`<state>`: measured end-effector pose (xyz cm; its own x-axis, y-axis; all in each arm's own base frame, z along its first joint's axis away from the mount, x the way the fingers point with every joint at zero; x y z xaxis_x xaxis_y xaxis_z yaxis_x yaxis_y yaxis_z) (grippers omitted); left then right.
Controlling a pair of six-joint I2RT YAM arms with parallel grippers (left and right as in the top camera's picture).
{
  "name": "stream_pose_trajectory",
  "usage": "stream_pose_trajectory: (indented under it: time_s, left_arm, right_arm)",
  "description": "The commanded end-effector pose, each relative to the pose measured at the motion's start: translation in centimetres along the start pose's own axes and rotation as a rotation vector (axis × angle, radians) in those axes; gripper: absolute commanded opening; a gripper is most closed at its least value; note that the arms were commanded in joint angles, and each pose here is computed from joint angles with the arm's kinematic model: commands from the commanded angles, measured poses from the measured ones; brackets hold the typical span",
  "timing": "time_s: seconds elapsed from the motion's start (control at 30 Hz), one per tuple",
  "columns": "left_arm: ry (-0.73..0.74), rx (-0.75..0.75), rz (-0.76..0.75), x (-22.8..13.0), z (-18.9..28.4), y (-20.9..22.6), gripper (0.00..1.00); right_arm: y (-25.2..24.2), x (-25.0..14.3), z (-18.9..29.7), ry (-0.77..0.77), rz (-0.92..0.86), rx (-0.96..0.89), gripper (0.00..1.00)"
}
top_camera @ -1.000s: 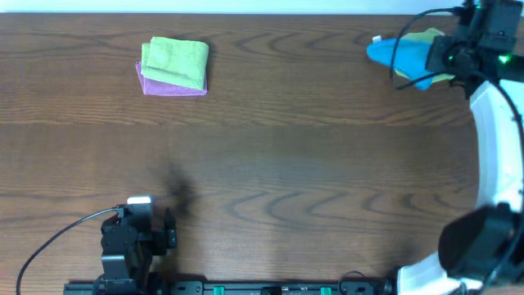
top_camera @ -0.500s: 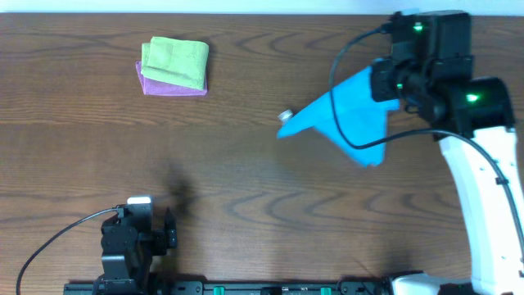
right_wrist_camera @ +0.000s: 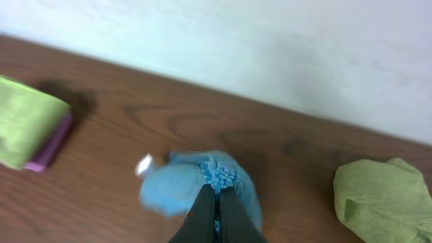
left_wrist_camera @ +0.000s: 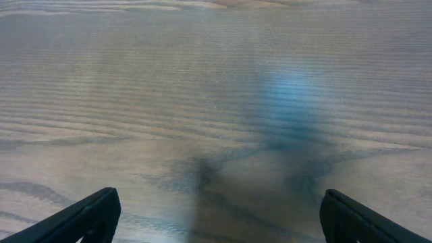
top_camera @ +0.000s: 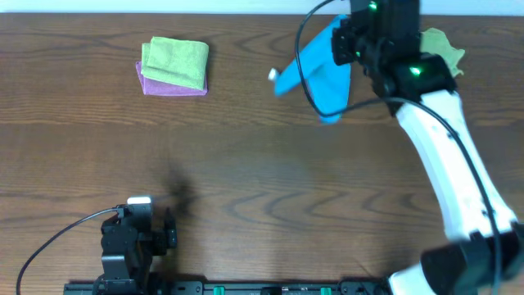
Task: Fold the cloth
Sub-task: 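Lift the blue cloth and carry it to table center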
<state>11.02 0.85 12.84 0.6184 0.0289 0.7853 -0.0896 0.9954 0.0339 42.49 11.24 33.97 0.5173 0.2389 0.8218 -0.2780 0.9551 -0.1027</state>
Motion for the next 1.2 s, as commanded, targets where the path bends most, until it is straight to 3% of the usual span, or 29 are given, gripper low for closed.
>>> stream_pose_trajectory:
  time_s: [0.0,0.17,0.43,0.67,0.7,0.73,0.83,1.0,1.17]
  left_arm:
    - [0.023,0.019,-0.022,-0.5,-0.1,0.2,0.96]
    - [0.023,0.019,-0.022,-0.5,-0.1,0.2,0.95]
    - [0.023,0.021,-0.022,-0.5,-0.1,0.2,0.95]
    - [0.023,0.023,-0.022,-0.5,-0.1,0.2,0.95]
    - [0.023,0.023,-0.022,-0.5,-0.1,0.2,0.95]
    - [0.023,0.024,-0.022,-0.5,-0.1,0.2,0.95]
    - [0.023,0.024,-0.022,-0.5,-0.1,0.2,0.95]
    - [0.023,0.023,-0.022,-0.5,-0.1,0.2,0.95]
    - [0.023,0.023,-0.022,-0.5,-0.1,0.2,0.95]
  right_arm:
    - [-0.1,1.1,-0.3,-0.002,0.032,-0.038,0.02]
    - [1.1,-0.2,0.5,0.108,0.046,0.03,0.02]
    - [7.0,-4.9,1.3,0.374,-0.016,0.225,0.02]
    - [16.1,-8.2,2.6,0.478,0.019,0.532,0.02]
    - [17.3,-8.6,2.9,0.485,0.036,0.55,0.1]
    - [19.0,-9.0,3.5,0.488,0.075,0.576,0.37]
    - [21.5,-9.6,4.6,0.48,0.153,0.568,0.65]
    - [21.8,-10.0,4.8,0.457,0.23,0.424,0.91]
    - [19.6,-9.9,3.9,0.462,0.223,0.309,0.97]
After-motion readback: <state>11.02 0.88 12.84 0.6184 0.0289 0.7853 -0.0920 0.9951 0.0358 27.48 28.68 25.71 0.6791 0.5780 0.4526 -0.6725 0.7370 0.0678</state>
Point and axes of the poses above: each gripper's point midway between its finger pads, its own z axis back along the fingers, its own y axis along the line the jaws close on, x = y × z, the point moved 8 cm from there along z, back along the fingers, and after that the axes turned 4 degrees about z, right-handed, at the moved point
